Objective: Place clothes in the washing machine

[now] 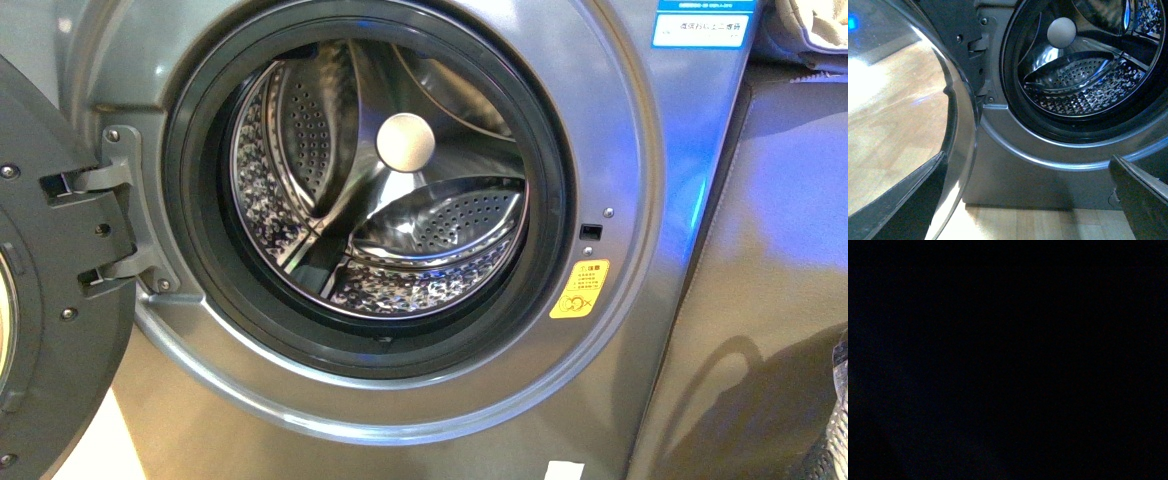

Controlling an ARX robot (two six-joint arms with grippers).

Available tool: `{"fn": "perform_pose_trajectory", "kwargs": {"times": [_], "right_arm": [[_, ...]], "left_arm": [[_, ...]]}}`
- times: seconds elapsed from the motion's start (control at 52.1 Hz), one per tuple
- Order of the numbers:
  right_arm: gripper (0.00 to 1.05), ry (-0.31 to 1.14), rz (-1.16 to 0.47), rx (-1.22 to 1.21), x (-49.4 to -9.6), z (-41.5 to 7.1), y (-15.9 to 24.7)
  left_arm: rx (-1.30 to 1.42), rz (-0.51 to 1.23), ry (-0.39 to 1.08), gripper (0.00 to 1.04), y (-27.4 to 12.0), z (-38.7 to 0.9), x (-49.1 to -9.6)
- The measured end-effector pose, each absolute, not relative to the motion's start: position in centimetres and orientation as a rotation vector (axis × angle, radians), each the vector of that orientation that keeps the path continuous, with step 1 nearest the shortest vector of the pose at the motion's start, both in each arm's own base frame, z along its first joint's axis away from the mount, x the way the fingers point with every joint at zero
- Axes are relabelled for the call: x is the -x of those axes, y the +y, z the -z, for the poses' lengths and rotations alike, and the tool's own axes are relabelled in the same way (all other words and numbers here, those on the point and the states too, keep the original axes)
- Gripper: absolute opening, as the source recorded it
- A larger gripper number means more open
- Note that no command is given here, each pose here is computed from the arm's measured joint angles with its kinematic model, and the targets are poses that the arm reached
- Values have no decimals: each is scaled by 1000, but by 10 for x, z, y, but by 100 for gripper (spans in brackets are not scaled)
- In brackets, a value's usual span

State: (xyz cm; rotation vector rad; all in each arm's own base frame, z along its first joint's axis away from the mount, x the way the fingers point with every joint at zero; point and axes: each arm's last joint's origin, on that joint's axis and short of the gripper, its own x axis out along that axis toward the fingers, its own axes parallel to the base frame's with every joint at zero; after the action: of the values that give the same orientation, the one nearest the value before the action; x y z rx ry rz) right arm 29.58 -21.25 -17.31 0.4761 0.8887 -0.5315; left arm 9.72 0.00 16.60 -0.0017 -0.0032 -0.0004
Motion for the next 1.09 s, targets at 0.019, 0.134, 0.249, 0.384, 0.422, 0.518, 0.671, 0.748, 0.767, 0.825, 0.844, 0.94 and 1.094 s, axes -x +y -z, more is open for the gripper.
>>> {"fn": "perform_pose_trajectory", "kwargs": {"times": [0.019,0.134,0.249,0.384,0.422,0.518,0.671,0.748,0.767,0.825,0.844,0.94,1.094], "right_arm": [[20,880,529,-479,-295,171,-212],[14,843,511,-505,-288,157,-206],[13,773,481,-510,-283,133,-202],[13,663,446,-488,-278,97,-203],[13,634,437,-479,-276,88,-203],[13,539,400,-462,-265,56,-203],[13,417,369,-423,-247,13,-202],[13,333,341,-389,-235,-19,-198],[13,317,334,-382,-233,-26,-197],[13,278,316,-367,-228,-43,-194],[13,264,310,-362,-226,-49,-193],[13,168,276,-319,-219,-93,-185],[13,48,228,-264,-221,-157,-173]], "left_arm": [[2,0,-3,98,0,-166,-97],[2,0,-3,98,0,-166,-97],[2,0,-3,98,0,-166,-97],[2,0,-3,98,0,-166,-97],[2,0,-3,98,0,-166,-97],[2,0,-3,98,0,-166,-97],[2,0,-3,98,0,-166,-97],[2,0,-3,98,0,-166,-97],[2,0,-3,98,0,-166,-97],[2,0,-3,98,0,-166,-97],[2,0,-3,98,0,-166,-97],[2,0,-3,98,0,-166,-97],[2,0,-3,98,0,-166,-97]]}}
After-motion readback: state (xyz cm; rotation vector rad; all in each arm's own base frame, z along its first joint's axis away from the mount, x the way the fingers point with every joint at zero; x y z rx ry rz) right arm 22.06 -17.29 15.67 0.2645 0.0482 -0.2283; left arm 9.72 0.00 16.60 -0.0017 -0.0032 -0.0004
